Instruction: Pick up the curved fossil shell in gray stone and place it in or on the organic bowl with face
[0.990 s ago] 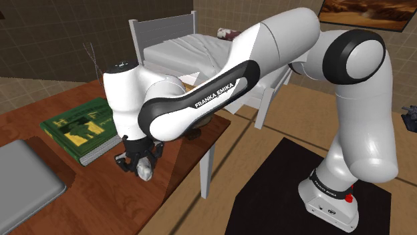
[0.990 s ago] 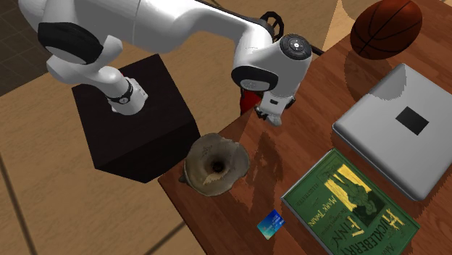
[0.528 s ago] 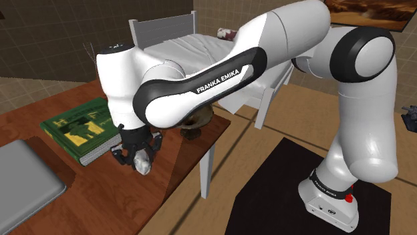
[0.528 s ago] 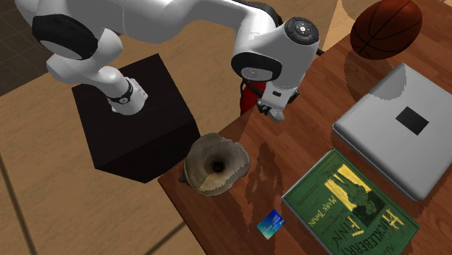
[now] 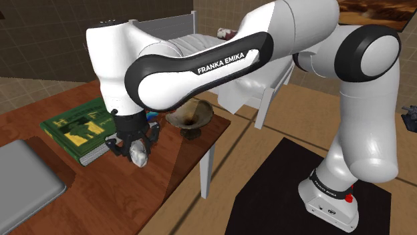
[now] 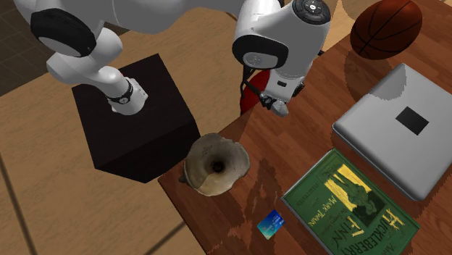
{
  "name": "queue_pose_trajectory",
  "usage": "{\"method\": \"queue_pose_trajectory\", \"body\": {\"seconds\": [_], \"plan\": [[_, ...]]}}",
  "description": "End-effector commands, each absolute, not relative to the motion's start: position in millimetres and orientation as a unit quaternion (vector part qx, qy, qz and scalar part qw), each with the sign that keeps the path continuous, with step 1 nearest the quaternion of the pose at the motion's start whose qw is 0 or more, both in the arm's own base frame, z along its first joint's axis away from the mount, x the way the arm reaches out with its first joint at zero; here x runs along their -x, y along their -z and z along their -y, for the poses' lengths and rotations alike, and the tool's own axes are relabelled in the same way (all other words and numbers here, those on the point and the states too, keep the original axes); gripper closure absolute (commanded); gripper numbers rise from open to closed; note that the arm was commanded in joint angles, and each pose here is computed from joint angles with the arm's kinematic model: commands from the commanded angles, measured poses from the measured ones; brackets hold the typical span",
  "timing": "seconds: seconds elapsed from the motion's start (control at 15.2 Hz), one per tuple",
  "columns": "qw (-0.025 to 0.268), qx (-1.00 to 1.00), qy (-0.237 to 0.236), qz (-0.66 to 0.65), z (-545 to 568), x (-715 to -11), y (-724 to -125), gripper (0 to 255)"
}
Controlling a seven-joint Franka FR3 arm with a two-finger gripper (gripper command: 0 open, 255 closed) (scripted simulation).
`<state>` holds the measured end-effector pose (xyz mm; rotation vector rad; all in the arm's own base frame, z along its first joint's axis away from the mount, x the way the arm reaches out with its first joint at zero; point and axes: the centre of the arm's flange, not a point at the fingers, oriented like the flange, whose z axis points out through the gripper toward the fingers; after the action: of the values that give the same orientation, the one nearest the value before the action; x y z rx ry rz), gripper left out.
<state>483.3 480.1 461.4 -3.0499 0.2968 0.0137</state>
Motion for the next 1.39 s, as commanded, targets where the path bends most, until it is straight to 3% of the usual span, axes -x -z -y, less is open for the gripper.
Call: {"method": "queue_pose_trajectory", "body": {"seconds": [0.0,0.99,1.32], "plan": [[0.038,0.995,-0.005,-0.097,-479,-483,-472,255],[0.038,0.995,-0.005,-0.097,-479,-483,-550,255],[0.038,0.995,-0.005,-0.097,-414,-495,-549,255]]}}
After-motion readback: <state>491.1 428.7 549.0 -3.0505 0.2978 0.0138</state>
